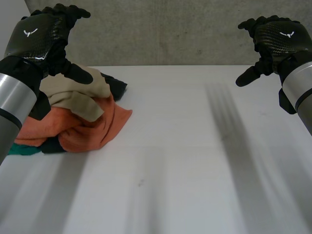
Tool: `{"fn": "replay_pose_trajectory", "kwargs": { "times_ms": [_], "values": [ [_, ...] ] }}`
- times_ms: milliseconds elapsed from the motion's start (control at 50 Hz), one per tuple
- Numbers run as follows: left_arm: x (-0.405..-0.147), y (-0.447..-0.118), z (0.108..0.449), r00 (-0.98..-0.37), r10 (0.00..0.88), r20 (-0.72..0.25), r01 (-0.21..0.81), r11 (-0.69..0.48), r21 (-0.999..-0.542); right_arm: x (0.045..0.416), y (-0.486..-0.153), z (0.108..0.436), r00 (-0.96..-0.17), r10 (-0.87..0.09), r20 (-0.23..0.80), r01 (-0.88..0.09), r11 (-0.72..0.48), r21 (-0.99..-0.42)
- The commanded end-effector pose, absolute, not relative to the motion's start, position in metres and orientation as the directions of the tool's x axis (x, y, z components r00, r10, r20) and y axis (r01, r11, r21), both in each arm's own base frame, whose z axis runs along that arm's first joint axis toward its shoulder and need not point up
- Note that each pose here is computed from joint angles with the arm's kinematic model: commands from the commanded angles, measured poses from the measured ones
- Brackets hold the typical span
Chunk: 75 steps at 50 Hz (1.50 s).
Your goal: Fold the laundry.
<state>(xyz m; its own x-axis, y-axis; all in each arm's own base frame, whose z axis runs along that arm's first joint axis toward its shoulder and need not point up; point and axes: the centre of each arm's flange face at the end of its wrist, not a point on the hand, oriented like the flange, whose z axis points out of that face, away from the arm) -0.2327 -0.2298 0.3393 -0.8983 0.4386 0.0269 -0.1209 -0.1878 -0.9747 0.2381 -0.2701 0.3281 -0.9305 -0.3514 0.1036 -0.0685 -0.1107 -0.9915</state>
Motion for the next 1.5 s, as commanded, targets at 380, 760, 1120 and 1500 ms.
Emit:
{"fn": "replay_pose_trajectory", "kwargs": {
  "times_ms": [380,760,1120,1500],
  "values": [
    [-0.208,-0.291,0.352,-0.952,0.291,-0.097,0.014,-0.275,-0.961,0.239,-0.270,0.327,-0.926,-0.363,0.105,-0.070,-0.109,-0.992],
    [-0.134,-0.483,0.197,-0.804,0.158,-0.573,0.561,-0.116,-0.820,0.242,-0.276,0.315,-0.921,-0.366,0.133,-0.108,-0.089,-0.990],
    [-0.161,-0.477,0.250,-0.803,0.101,-0.588,0.547,-0.269,-0.793,0.243,-0.285,0.303,-0.919,-0.365,0.147,-0.131,-0.069,-0.989],
    [-0.344,-0.270,0.391,-0.702,0.712,-0.032,-0.338,-0.372,-0.865,0.236,-0.283,0.328,-0.929,-0.338,0.148,-0.108,-0.135,-0.985]
  ]
}}
